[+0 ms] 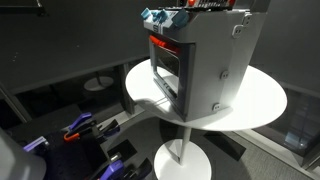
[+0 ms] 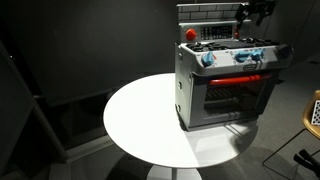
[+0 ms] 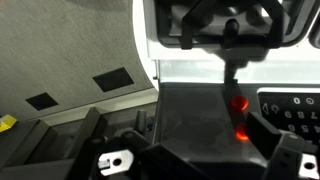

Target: Push the top right button on the toy stove

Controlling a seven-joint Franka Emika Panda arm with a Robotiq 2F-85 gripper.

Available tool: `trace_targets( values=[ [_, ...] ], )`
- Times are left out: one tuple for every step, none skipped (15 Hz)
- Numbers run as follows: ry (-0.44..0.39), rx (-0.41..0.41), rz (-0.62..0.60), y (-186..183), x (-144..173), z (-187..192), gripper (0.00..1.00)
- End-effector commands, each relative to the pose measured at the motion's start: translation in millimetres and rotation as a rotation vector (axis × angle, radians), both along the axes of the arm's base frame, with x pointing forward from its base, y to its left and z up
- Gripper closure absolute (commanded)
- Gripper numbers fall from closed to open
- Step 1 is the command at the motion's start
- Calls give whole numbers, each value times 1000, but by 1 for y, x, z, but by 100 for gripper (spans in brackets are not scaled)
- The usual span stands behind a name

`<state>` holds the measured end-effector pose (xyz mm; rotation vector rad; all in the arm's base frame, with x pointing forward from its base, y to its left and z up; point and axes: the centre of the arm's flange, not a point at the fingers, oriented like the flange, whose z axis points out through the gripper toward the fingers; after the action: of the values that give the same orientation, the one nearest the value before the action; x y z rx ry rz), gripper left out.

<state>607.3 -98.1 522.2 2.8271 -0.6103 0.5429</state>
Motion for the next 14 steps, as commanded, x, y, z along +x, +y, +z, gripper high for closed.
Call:
trace_targets(
  values=[
    [-8, 3, -22, -5, 14, 5, 0],
    [-8, 2, -24, -6, 15, 5, 0],
    [-8, 3, -25, -7, 16, 5, 0],
    [-9, 5, -27, -7, 15, 7, 0],
    [-10, 6, -27, -6, 14, 8, 0],
    [-6, 7, -29, -5, 10, 11, 0],
    [-2, 7, -31, -5, 8, 12, 0],
    [3, 11, -31, -4, 6, 14, 0],
    [13, 16, -34, -3, 1, 17, 0],
    [23, 22, -34, -2, -2, 20, 0],
    [37, 25, -40, -1, -8, 22, 0],
    [55, 36, -41, 1, -13, 25, 0],
    [75, 44, -47, 2, -19, 27, 0],
    [98, 56, -52, 3, -24, 29, 0]
  ],
)
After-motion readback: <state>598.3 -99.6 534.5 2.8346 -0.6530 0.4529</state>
